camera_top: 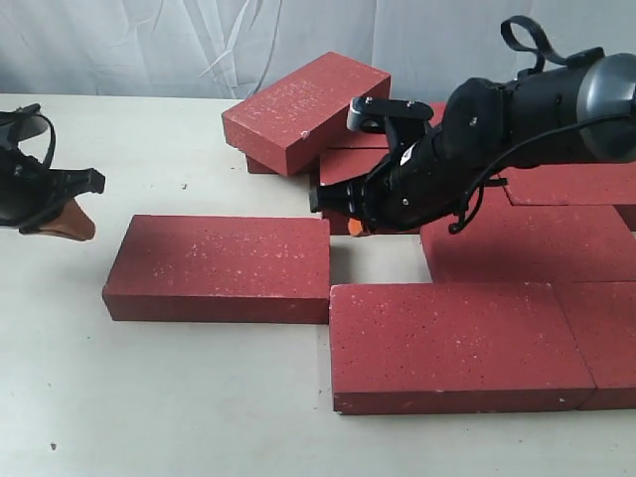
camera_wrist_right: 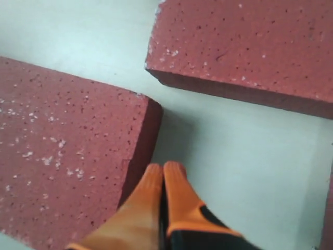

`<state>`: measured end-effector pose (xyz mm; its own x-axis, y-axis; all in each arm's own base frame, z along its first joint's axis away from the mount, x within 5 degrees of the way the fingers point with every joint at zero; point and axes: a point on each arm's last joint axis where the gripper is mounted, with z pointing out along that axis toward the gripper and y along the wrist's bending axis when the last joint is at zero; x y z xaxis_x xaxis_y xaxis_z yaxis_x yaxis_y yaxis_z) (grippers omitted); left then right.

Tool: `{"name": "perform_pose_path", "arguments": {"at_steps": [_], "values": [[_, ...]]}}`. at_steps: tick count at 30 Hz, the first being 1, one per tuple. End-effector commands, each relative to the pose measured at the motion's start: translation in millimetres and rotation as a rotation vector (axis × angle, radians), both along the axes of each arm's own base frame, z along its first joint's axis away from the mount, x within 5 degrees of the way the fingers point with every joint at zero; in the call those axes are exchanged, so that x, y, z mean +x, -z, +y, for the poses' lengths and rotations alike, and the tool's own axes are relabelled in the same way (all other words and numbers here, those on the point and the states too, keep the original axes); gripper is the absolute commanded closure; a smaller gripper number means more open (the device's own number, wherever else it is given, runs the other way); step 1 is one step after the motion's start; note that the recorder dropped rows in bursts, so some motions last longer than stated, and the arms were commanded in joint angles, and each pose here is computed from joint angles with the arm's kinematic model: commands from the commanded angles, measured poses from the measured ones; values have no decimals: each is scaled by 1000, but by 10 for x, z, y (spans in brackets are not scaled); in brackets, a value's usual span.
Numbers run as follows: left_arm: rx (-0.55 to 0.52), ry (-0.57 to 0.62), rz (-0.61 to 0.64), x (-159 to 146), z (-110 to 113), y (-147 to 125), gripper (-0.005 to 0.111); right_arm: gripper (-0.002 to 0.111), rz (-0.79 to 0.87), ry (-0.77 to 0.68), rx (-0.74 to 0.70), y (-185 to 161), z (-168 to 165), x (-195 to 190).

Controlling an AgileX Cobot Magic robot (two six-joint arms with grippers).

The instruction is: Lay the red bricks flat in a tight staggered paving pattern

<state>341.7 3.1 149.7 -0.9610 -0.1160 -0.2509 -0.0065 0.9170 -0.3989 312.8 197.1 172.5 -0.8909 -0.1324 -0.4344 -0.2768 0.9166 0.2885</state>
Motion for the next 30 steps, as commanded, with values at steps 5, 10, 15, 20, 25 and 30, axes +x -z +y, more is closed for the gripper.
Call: {"name": "perform_pose_path", "arguments": {"at_steps": [5, 10, 15, 20, 25, 30], "values": [[30, 33, 40, -21, -101, 9, 107, 109, 6, -246, -62, -165, 409, -450], [34, 68, 70, -13, -217, 133, 107, 109, 60, -332, -99, -22, 604, -643], [28, 72, 70, -11, -259, 138, 107, 109, 75, -360, -129, 178, 696, -673], [15, 64, 70, -8, -269, 134, 107, 109, 44, -296, -115, 341, 735, -581], [12, 68, 69, -9, -272, 132, 107, 109, 22, -299, -120, 334, 737, -562], [-2, 71, 65, -7, -284, 127, 107, 109, 44, -287, -111, 329, 737, -578]]}}
